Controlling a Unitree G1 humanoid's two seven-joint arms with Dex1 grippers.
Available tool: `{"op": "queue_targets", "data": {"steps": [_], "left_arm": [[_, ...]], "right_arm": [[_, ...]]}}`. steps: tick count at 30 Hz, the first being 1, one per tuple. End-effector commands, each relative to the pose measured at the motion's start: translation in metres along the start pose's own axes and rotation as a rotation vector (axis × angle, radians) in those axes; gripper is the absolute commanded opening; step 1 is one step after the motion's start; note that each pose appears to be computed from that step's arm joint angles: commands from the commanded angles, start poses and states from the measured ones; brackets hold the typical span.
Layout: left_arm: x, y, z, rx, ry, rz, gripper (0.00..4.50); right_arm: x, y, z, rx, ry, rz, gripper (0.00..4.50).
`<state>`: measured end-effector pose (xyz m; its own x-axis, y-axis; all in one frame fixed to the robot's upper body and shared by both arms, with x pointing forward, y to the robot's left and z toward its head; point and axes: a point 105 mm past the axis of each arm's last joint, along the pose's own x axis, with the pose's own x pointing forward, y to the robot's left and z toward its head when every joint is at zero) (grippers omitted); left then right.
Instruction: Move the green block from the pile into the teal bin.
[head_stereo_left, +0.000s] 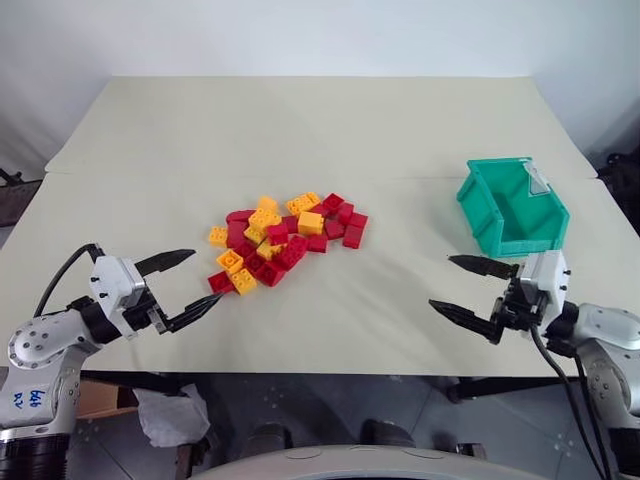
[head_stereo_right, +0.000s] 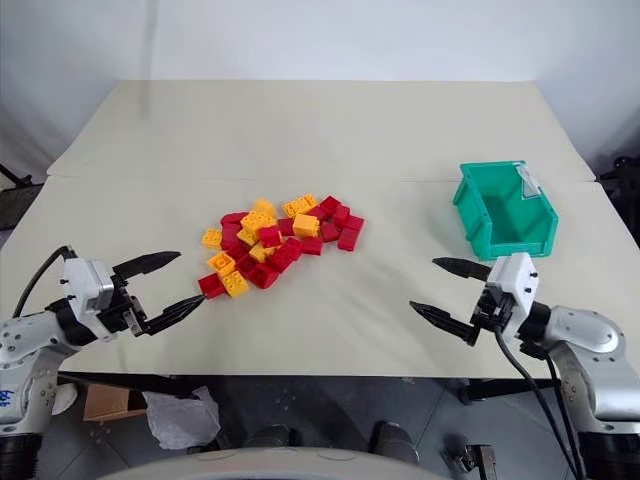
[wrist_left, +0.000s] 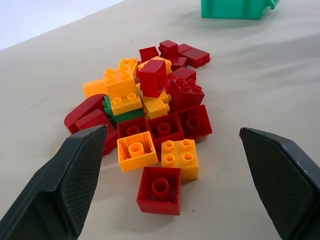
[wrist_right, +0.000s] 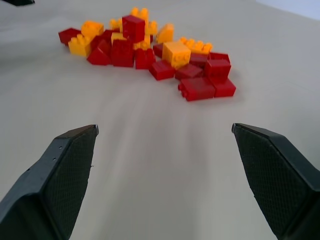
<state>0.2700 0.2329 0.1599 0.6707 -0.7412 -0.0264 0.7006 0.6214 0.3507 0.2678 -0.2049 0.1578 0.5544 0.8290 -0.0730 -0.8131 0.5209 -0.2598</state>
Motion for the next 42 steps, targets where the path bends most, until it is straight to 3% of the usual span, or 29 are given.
{"op": "queue_targets", "data": {"steps": [1, 9, 15, 21, 26, 32, 36, 39, 42], "left_arm": [[-0.002, 0.002, 0.002, -0.015, -0.015, 0.025, 4.5], [-0.05, 0.017, -0.031, -0.126, 0.034, 0.26, 4.5], [-0.088, 0.013, -0.053, -0.196, 0.092, 0.389, 4.5], [-0.072, 0.0, -0.036, -0.223, 0.032, 0.32, 4.5], [-0.036, -0.001, -0.007, -0.166, -0.029, 0.185, 3.38], [0.019, -0.014, 0.015, -0.156, -0.04, -0.053, 1.46], [0.057, -0.024, 0.014, -0.187, -0.011, -0.209, 0.09], [0.083, -0.031, 0.007, -0.199, 0.045, -0.32, 0.02], [0.116, -0.005, -0.004, -0.162, 0.087, -0.233, 0.02]], "right_arm": [[-0.002, 0.001, 0.008, -0.041, -0.023, 0.014, 4.49], [0.034, 0.016, 0.03, -0.034, -0.168, 0.096, 4.49], [0.061, 0.024, 0.054, -0.061, -0.27, 0.138, 4.49], [0.057, 0.022, 0.052, -0.071, -0.249, 0.131, 4.49], [0.04, 0.016, 0.039, -0.065, -0.183, 0.093, 4.5], [0.031, 0.015, 0.039, -0.073, -0.164, 0.065, 4.5], [0.03, 0.016, 0.039, -0.075, -0.165, 0.052, 4.5], [0.03, 0.017, 0.039, -0.076, -0.168, 0.041, 4.5], [0.03, 0.019, 0.04, -0.073, -0.173, 0.026, 4.5]]}}
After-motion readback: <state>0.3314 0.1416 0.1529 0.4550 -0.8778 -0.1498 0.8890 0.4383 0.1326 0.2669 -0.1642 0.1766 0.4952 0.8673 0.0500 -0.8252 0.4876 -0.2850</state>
